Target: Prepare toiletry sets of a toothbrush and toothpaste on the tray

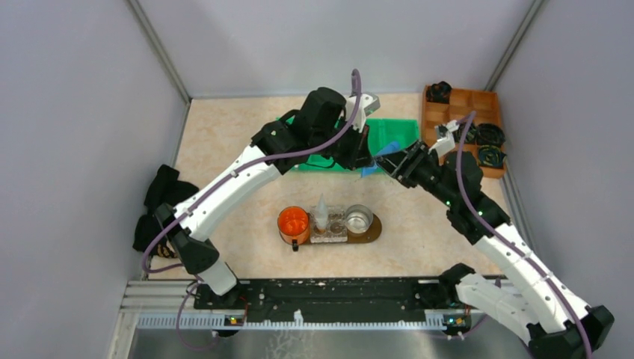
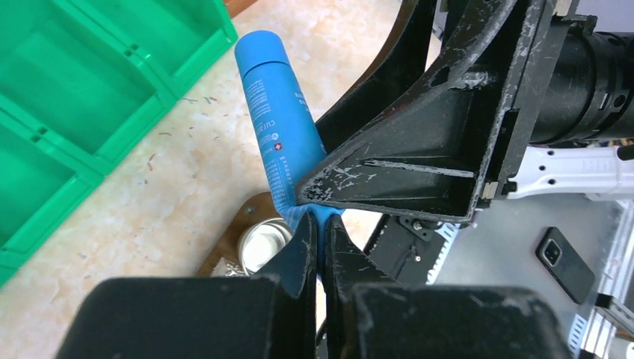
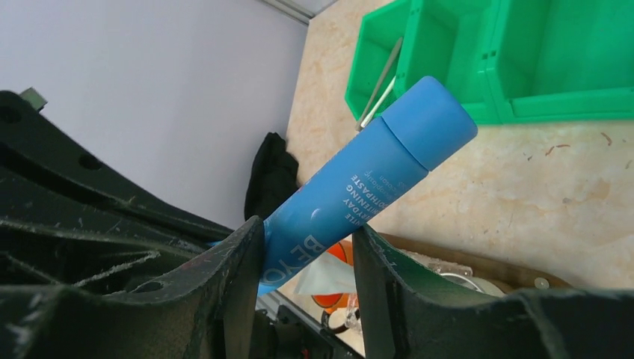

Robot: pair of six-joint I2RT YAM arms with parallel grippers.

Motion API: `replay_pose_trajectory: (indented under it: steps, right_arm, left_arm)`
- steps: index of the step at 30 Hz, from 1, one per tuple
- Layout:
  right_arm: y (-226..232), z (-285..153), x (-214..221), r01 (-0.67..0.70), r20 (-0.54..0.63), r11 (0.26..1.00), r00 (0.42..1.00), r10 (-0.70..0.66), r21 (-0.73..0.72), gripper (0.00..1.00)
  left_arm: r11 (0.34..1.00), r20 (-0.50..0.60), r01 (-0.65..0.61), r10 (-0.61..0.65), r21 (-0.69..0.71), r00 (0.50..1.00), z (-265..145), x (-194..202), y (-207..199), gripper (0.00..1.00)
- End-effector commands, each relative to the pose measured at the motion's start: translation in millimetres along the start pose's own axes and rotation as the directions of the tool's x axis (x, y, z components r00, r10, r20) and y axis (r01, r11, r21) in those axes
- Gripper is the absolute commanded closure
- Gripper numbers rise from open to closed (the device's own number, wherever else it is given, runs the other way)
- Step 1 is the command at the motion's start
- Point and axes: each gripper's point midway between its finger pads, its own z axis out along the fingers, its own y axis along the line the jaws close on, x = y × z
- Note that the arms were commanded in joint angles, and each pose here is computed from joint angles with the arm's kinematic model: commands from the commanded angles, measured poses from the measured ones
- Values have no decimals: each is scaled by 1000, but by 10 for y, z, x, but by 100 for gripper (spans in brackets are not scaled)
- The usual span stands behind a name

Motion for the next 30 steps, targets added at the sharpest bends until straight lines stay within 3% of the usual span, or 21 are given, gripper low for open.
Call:
replay_pose_trajectory:
  steps: [1,6,14,21,25,30]
  right_arm:
    - [-92,-490,835,77,-352,995,931,-93,-60,54]
    - [-156,-616,635,147,-238,989,960,-147,-18,52]
    - [-85,-715,688,151,-258,986,952,-163,-67,52]
    - [0,-838,502,224,-185,972,955,-232,-65,53]
    - [-2,-913,326,359,-144,933,922,-360,-31,54]
    - [-238,-860,32,542,-169,828,838,-519,145,56]
  left_arm:
    - [997,432,-44,69,-69,899,-190,-1200,139,100]
    - [997,428,-40,66,-70,902,-162,-1187,165,100]
    - [994,463,2,50,-110,885,-217,-1211,357,100]
    - [993,415,67,-20,-98,910,-114,-1217,510,100]
    - [989,298,146,-136,-11,945,39,-1066,517,100]
    - [971,195,224,-236,80,952,82,-881,484,100]
